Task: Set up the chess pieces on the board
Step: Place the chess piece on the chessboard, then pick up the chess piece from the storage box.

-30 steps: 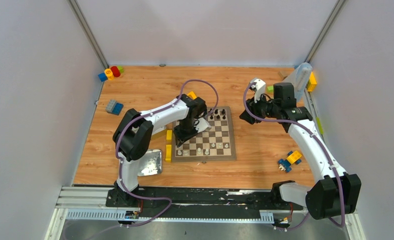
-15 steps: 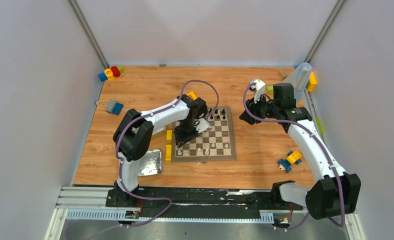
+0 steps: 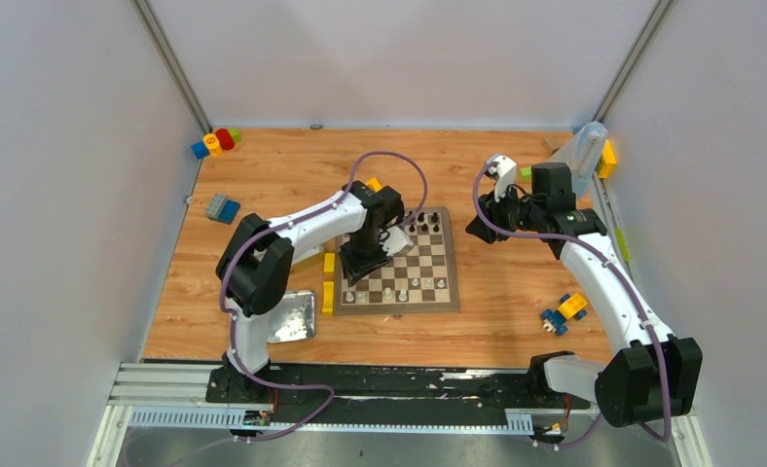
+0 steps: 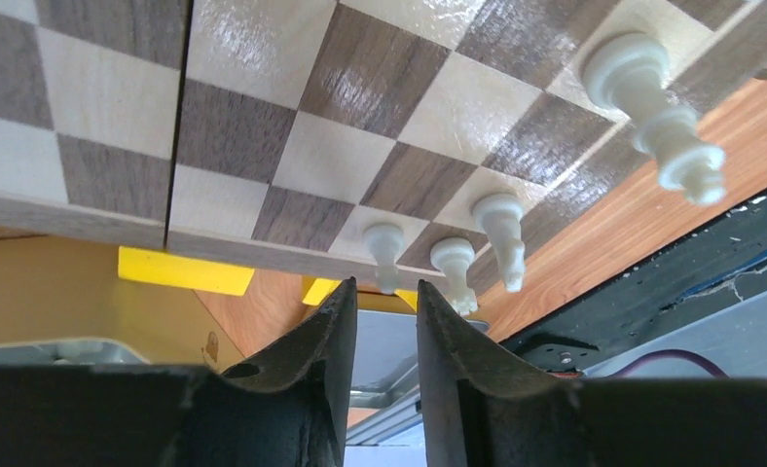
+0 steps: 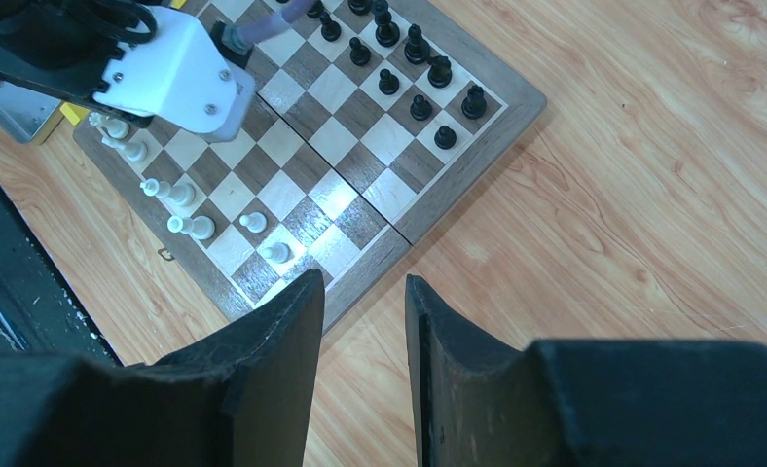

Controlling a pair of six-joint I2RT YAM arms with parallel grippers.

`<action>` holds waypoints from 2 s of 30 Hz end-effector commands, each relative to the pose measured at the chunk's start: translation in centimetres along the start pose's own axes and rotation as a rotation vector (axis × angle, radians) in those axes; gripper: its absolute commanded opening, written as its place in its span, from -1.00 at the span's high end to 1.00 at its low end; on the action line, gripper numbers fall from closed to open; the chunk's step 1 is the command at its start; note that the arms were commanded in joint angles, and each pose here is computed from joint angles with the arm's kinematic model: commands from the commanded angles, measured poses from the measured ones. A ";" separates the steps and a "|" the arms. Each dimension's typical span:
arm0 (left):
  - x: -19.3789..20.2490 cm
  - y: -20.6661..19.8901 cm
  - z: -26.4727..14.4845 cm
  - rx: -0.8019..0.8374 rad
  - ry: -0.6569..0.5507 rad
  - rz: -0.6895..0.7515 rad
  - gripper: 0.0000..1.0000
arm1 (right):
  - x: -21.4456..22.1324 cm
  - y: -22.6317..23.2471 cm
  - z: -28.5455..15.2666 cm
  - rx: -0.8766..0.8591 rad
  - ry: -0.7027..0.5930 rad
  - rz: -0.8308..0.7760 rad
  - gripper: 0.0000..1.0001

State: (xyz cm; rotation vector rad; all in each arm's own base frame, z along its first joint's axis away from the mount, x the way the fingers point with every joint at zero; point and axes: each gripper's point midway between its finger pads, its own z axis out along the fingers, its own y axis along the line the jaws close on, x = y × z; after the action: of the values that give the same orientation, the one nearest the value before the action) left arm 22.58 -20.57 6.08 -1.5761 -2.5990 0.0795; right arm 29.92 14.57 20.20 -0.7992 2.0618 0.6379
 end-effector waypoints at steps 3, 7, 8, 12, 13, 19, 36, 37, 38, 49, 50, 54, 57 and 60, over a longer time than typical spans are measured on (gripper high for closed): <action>-0.8 0.3 -5.9 -0.066 -0.202 0.002 0.23 | -1.3 0.0 -0.1 -0.008 -0.046 -0.020 0.25; 0.5 2.3 -7.9 -0.100 -0.297 -0.070 0.18 | -1.3 -0.1 0.0 -0.007 -0.046 -0.018 0.25; 0.9 3.4 -8.2 -0.111 -0.324 -0.104 0.17 | -1.3 -0.1 0.0 -0.007 -0.044 -0.017 0.25; 2.9 7.0 -9.1 -0.176 -0.415 -0.207 0.11 | -1.1 -0.2 0.1 -0.006 -0.038 -0.013 0.25; 3.6 7.4 -9.1 -0.186 -0.426 -0.220 0.10 | -1.0 -0.2 0.2 -0.007 -0.037 -0.013 0.25; 8.8 11.5 -7.7 -0.246 -0.435 -0.366 0.04 | -0.7 -0.3 0.2 -0.001 -0.033 -0.014 0.25; 17.3 17.6 -0.6 -0.317 -0.240 -0.634 -0.03 | -0.8 0.6 0.1 -0.049 -0.048 -0.022 0.25; 17.3 17.8 -0.5 -0.324 -0.239 -0.634 -0.04 | -0.8 0.7 0.1 -0.050 -0.050 -0.025 0.25; 17.3 17.8 -0.1 -0.319 -0.231 -0.633 -0.04 | -0.8 0.8 0.0 -0.053 -0.052 -0.027 0.25; 18.3 19.7 1.8 -0.374 -0.141 -0.588 -0.09 | -0.5 1.5 0.0 -0.086 -0.039 -0.037 0.25; 18.3 19.9 1.9 -0.380 -0.138 -0.583 -0.09 | -0.5 1.5 0.0 -0.087 -0.037 -0.036 0.25; 18.5 20.1 2.5 -0.373 -0.111 -0.544 -0.10 | -0.4 1.6 0.0 -0.090 -0.036 -0.032 0.25; 18.5 19.9 3.2 -0.358 -0.101 -0.527 -0.10 | -0.4 1.6 0.0 -0.093 -0.036 -0.028 0.25; 18.5 19.9 3.8 -0.350 -0.098 -0.517 -0.07 | -0.3 1.6 0.0 -0.093 -0.035 -0.025 0.25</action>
State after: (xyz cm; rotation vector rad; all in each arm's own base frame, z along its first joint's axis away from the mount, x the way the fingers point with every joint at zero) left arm 30.81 4.89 2.48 -0.8676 -3.1550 -0.3564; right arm 29.03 15.46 19.78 -0.8346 2.0502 0.7219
